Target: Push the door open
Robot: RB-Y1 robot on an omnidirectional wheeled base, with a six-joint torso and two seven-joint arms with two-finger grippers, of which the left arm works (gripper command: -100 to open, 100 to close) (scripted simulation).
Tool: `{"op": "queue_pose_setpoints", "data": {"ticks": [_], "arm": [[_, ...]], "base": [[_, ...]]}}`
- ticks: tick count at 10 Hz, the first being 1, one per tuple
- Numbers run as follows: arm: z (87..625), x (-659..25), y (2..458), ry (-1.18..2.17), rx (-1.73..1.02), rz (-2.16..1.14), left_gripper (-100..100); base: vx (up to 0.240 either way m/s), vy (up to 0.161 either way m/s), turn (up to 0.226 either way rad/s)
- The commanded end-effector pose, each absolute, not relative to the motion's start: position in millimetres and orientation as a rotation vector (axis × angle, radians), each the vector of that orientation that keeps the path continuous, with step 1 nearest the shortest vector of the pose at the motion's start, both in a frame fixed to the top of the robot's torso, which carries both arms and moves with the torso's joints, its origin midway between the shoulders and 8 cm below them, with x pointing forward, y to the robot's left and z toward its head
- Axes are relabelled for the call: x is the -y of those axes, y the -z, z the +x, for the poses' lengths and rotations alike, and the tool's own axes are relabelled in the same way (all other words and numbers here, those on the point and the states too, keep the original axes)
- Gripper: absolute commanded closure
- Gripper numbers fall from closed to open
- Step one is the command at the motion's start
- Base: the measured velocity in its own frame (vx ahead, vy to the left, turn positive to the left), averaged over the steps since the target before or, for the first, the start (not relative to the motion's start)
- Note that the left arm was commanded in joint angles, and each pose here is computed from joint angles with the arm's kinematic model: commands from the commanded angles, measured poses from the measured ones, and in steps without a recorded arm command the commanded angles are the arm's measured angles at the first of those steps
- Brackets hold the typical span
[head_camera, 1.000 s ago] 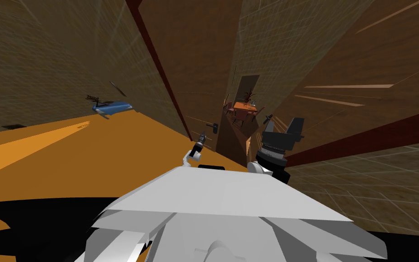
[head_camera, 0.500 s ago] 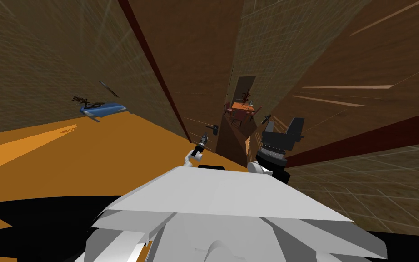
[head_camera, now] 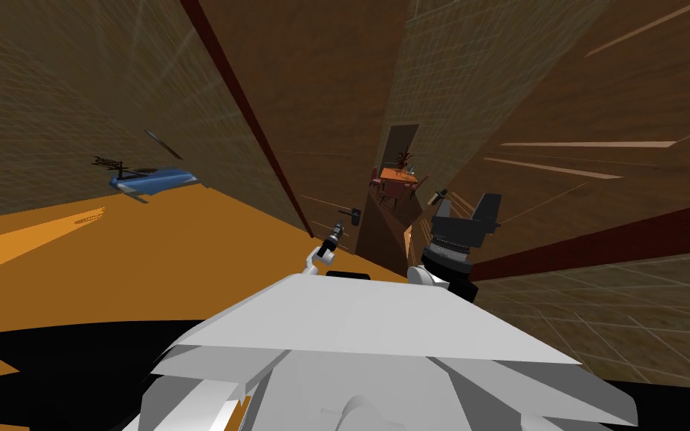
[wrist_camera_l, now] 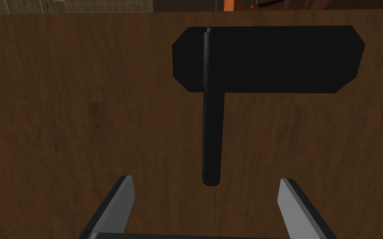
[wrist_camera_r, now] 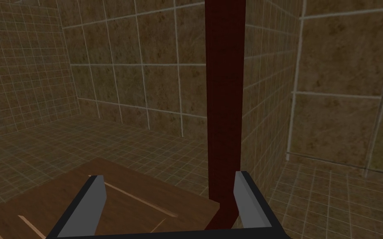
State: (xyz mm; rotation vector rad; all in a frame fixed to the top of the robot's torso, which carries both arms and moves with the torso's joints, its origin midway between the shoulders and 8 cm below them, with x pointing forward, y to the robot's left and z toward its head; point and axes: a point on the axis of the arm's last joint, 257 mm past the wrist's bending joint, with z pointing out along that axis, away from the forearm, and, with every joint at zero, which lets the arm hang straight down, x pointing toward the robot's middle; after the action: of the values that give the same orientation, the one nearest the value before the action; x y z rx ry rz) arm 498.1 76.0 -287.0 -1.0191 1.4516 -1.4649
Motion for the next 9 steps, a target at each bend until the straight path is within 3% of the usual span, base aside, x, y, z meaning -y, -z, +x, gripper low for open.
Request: {"op": "queue_pose_setpoints", "data": {"ticks": [1,5,8,9], "arm": [[499.6,-76.7,287.7,1.463,-1.449,-1.022,-100],[505.7,-80.2,291.3,1.453,-1.441,-1.035,-100],[507.2,-80.5,292.1,1.451,-1.439,-1.038,-100],[507.2,-80.5,292.1,1.451,-1.439,-1.038,100]], "base": [[0.177,-0.037,-0.026],[0.193,-0.088,-0.034],[0.155,-0.034,-0.017],[-0.012,0.003,0.003]]}}
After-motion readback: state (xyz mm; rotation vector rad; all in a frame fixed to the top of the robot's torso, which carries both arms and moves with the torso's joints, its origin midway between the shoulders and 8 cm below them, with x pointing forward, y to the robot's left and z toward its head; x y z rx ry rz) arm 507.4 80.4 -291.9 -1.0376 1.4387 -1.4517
